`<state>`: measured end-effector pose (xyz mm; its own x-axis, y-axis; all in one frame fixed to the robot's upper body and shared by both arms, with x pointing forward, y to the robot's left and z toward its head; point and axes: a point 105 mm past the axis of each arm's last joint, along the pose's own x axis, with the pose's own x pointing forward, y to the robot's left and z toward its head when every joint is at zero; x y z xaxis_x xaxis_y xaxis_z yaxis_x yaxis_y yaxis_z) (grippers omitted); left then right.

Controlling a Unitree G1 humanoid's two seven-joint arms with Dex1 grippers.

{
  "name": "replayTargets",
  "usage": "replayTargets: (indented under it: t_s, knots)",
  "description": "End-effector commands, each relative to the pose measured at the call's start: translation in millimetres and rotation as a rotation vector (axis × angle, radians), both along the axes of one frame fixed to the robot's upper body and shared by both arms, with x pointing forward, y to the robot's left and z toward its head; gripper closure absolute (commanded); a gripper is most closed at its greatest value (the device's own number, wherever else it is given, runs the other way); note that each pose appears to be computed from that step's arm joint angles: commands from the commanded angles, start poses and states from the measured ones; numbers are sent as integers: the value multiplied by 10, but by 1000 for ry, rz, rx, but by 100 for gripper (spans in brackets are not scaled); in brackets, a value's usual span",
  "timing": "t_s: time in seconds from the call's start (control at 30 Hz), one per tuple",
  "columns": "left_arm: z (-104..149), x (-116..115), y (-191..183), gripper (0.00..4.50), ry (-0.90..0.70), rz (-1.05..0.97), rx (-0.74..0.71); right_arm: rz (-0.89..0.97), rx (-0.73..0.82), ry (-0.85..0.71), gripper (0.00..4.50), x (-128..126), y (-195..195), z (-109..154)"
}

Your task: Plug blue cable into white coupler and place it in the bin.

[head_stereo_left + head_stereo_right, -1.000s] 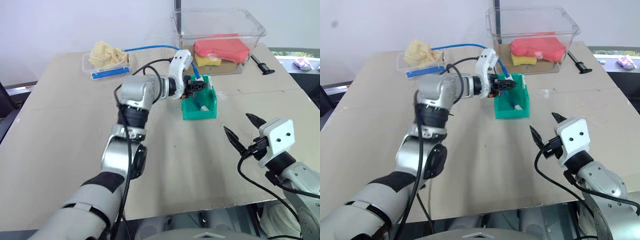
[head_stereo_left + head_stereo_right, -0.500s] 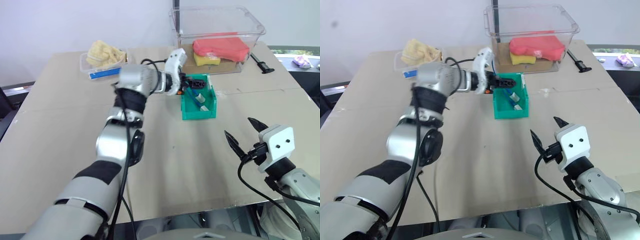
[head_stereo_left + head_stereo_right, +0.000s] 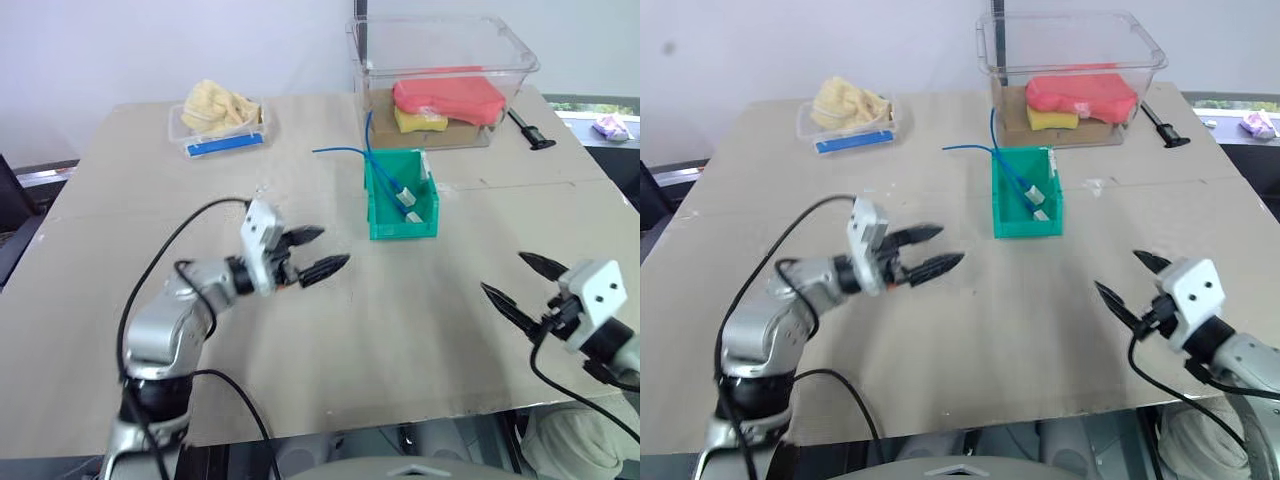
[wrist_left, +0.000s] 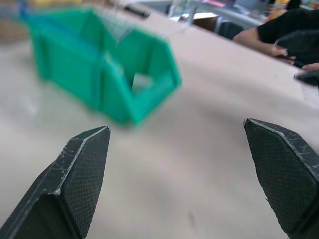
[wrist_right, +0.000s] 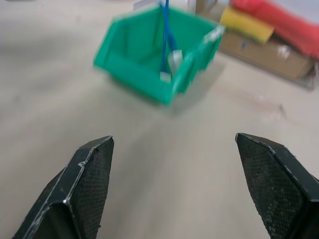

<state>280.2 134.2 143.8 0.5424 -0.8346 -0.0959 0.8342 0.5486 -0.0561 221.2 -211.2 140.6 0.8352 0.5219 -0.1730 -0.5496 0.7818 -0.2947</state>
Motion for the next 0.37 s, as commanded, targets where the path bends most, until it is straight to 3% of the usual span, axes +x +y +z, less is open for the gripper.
replayTargets:
  t_s: [0.03, 0.23, 0.37]
  knots:
    - [64, -237, 238, 10, -78, 27, 53, 36, -55, -10, 70, -134, -175, 48]
    - [-257, -577, 461, 10, 15, 40, 146, 50, -112, 34, 70, -244, -393, -73]
    - [-318, -646, 463, 10, 36, 37, 132, 75, -141, 58, 70, -246, -428, -182]
